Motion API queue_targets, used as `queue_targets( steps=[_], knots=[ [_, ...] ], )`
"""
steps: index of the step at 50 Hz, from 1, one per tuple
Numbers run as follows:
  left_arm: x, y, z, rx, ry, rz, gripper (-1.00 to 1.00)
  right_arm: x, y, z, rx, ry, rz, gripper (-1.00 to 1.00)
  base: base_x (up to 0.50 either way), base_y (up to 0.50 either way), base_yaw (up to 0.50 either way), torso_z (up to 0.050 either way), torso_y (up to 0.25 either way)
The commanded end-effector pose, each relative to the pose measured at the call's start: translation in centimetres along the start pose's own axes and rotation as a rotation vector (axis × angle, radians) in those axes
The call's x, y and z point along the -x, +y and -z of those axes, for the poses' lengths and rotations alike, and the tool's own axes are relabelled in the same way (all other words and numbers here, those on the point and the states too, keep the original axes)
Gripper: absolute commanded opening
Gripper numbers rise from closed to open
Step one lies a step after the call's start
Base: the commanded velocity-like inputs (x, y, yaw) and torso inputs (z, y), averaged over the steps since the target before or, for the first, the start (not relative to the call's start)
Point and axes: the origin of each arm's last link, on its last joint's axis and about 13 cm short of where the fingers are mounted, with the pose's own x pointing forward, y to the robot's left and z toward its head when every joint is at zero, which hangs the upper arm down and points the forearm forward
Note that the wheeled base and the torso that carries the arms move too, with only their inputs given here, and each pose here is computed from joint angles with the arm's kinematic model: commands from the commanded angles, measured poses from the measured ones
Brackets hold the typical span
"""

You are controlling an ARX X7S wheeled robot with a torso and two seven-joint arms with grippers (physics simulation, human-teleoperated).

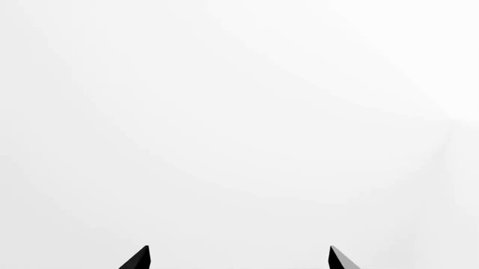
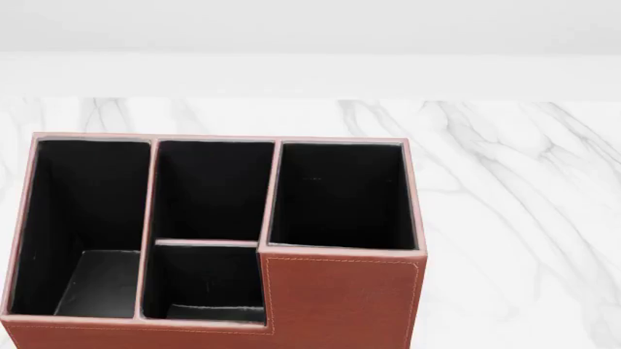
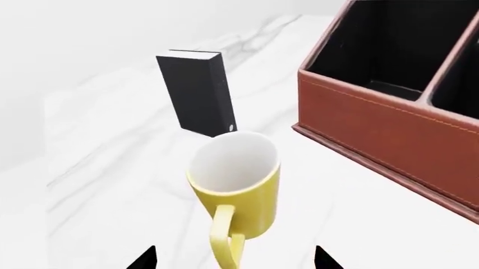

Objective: Pick up the yellow and white mug and place it to the right of the caddy.

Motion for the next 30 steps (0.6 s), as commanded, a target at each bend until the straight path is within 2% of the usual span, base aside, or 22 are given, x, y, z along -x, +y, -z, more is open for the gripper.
queue_targets(
  steps=[1, 5, 12, 21, 30],
  knots=[
    [0.0, -0.2, 0.1, -0.003, 0.002, 0.013, 1.00, -1.2, -0.8, 0.3, 0.012, 0.017, 0.007, 1.00, 0.00, 0.00, 0.00, 0.000, 0.000],
    [0.0, -0.1, 0.1, -0.004, 0.000, 0.008, 1.00, -1.7, -1.2, 0.5, 0.004, 0.032, 0.010, 1.00, 0.00, 0.00, 0.00, 0.000, 0.000],
    [0.0, -0.2, 0.1, -0.005, 0.000, 0.016, 1.00, -2.2, -0.4, 0.4, 0.047, 0.049, -0.036, 1.00, 0.00, 0.00, 0.00, 0.000, 0.000],
    [0.0, -0.2, 0.1, -0.003, 0.001, 0.020, 1.00, -2.7, -0.3, 0.3, 0.069, 0.058, -0.067, 1.00, 0.00, 0.00, 0.00, 0.000, 0.000],
    [0.0, -0.2, 0.1, -0.003, 0.002, 0.019, 1.00, -3.4, -1.0, -0.2, 0.047, 0.053, -0.069, 1.00, 0.00, 0.00, 0.00, 0.000, 0.000]
  ],
)
